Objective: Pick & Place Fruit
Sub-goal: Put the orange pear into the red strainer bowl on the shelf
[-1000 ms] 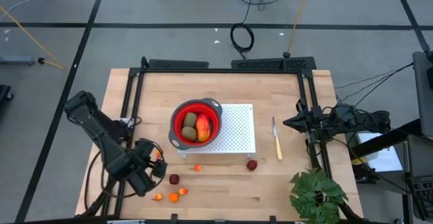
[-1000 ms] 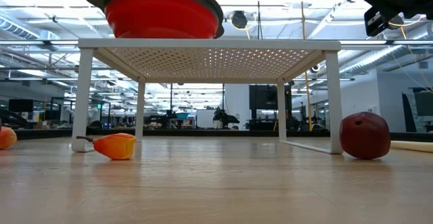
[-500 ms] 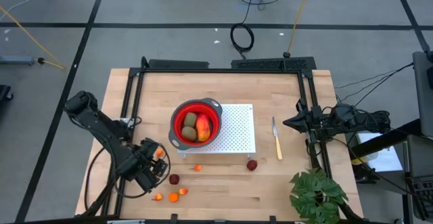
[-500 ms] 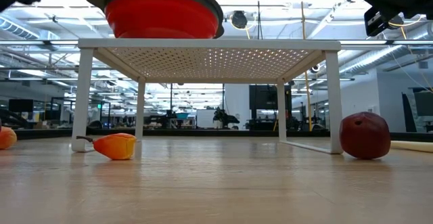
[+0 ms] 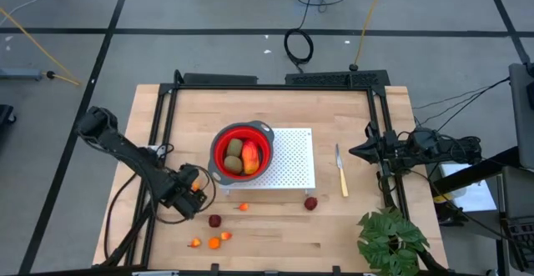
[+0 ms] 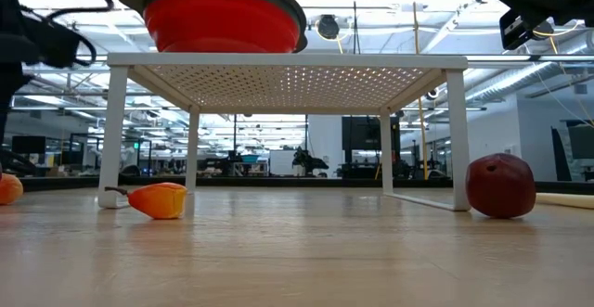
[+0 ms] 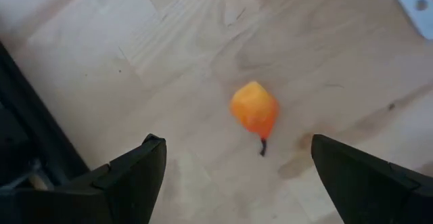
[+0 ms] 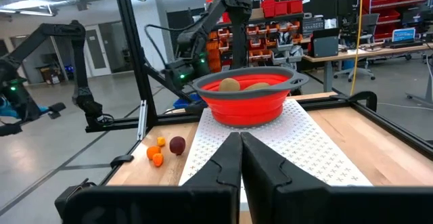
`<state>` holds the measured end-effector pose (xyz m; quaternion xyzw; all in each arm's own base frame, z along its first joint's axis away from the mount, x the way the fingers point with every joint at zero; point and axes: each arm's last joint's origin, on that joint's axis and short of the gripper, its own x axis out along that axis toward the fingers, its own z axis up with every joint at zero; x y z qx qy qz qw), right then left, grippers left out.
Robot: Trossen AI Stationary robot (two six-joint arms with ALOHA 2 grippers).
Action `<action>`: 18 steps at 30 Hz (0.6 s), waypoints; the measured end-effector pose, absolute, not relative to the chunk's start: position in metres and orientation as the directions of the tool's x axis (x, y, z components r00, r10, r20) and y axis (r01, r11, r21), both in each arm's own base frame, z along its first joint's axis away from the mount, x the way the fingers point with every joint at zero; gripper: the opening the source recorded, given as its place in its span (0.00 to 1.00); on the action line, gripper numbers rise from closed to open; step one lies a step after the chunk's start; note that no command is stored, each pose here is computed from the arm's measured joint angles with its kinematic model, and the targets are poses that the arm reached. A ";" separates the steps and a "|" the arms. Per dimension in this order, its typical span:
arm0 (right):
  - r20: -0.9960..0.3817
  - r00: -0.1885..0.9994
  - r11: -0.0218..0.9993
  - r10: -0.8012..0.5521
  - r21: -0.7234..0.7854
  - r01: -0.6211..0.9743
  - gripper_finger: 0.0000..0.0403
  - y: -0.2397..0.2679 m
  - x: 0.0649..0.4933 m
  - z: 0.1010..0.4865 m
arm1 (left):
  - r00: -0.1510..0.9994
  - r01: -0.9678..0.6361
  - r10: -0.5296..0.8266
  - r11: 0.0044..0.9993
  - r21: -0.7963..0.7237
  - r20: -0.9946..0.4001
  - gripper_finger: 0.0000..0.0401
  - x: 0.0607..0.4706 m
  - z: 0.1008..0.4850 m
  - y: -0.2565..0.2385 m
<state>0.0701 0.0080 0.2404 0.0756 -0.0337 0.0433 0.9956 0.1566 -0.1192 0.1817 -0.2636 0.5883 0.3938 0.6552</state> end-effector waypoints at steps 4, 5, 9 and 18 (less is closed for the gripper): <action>0.074 0.994 0.985 0.081 0.148 -0.091 0.00 0.008 0.070 0.240 | 0.037 -0.816 0.173 0.574 0.071 -0.984 0.91 0.153 0.176 -0.111; 0.073 0.994 0.985 0.081 0.148 -0.091 0.00 0.008 0.070 0.240 | 0.049 -0.810 0.163 0.583 0.057 -0.985 0.91 0.153 0.174 -0.109; 0.074 0.994 0.985 0.081 0.148 -0.091 0.00 0.008 0.070 0.240 | 0.078 -0.796 0.119 0.605 0.010 -0.990 0.91 0.153 0.163 -0.105; 0.073 0.994 0.985 0.081 0.148 -0.091 0.00 0.008 0.070 0.240 | 0.125 -0.767 0.020 0.636 -0.084 -0.992 0.91 0.155 0.141 -0.099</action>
